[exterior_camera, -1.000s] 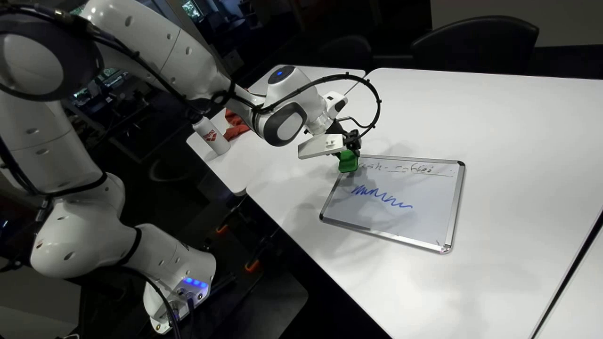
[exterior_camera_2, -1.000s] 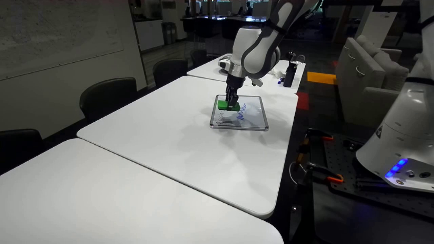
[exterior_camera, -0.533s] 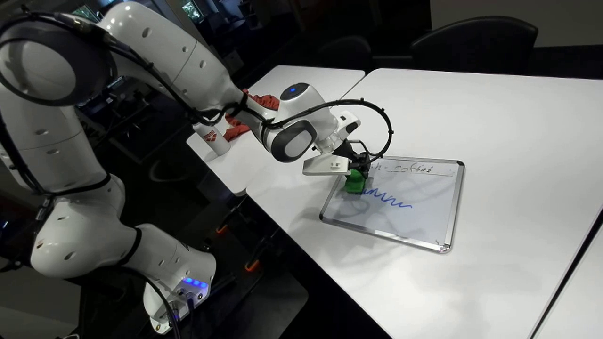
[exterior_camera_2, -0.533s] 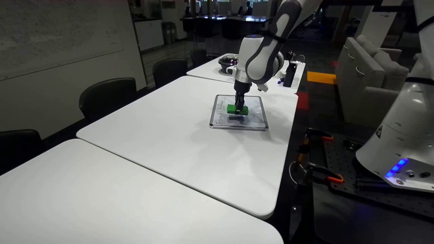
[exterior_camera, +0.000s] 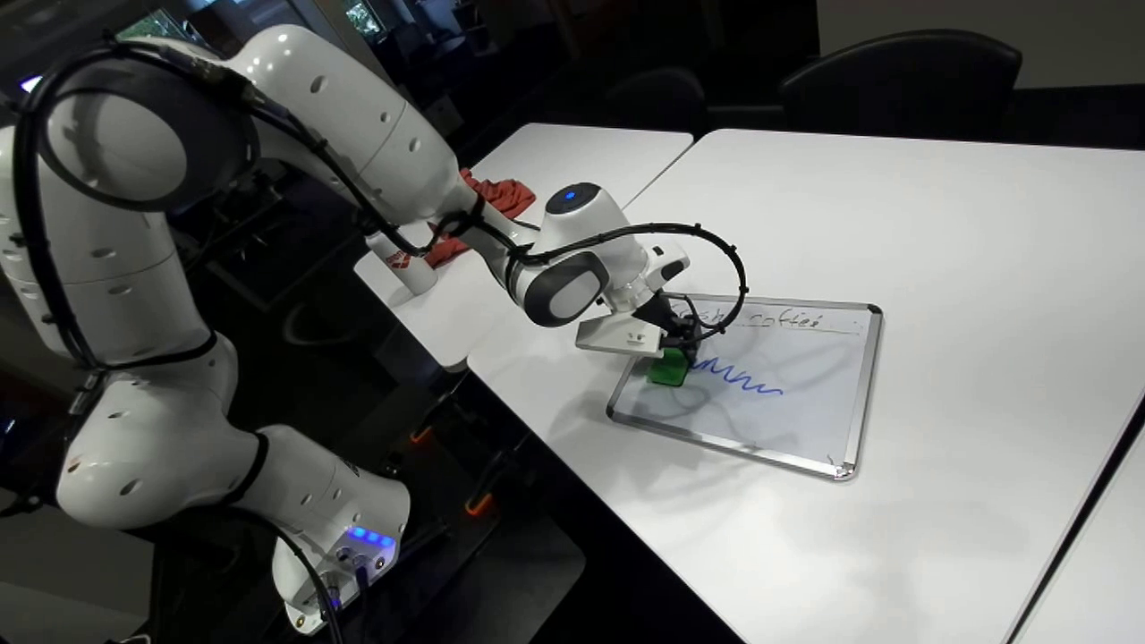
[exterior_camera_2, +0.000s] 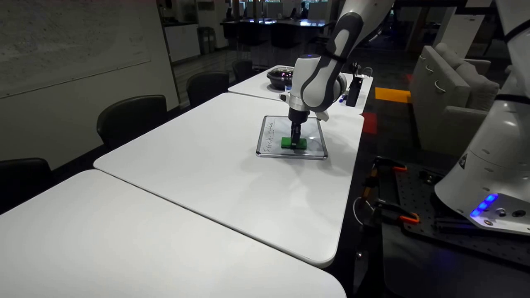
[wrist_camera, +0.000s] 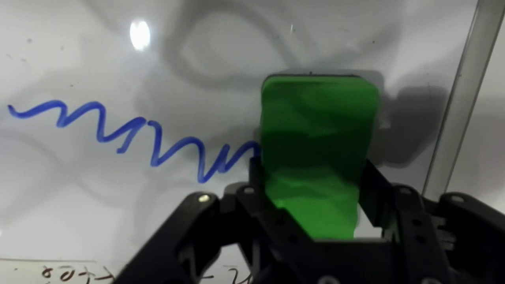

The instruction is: Use the duster to erase the blue markings on the white board

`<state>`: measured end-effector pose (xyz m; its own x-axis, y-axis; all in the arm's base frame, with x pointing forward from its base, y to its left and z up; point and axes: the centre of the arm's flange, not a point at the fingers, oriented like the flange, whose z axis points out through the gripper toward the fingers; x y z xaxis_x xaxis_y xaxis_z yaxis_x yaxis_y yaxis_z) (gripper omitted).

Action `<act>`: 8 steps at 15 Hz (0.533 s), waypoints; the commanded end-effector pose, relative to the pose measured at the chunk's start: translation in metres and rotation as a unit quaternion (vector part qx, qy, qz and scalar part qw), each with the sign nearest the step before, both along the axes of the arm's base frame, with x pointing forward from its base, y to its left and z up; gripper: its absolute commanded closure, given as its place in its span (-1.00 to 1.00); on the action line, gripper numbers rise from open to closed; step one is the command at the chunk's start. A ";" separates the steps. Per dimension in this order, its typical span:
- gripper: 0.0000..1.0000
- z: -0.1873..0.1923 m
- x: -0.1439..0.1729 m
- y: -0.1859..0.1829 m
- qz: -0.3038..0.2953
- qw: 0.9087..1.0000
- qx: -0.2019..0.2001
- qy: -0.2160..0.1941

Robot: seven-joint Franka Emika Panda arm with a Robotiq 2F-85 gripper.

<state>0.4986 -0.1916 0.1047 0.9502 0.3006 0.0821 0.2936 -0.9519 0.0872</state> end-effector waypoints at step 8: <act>0.34 -0.008 0.025 -0.056 -0.105 0.994 -0.015 -0.018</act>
<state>0.5149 -0.2254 0.1059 0.9773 0.1755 0.1190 0.1619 -0.9800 0.1155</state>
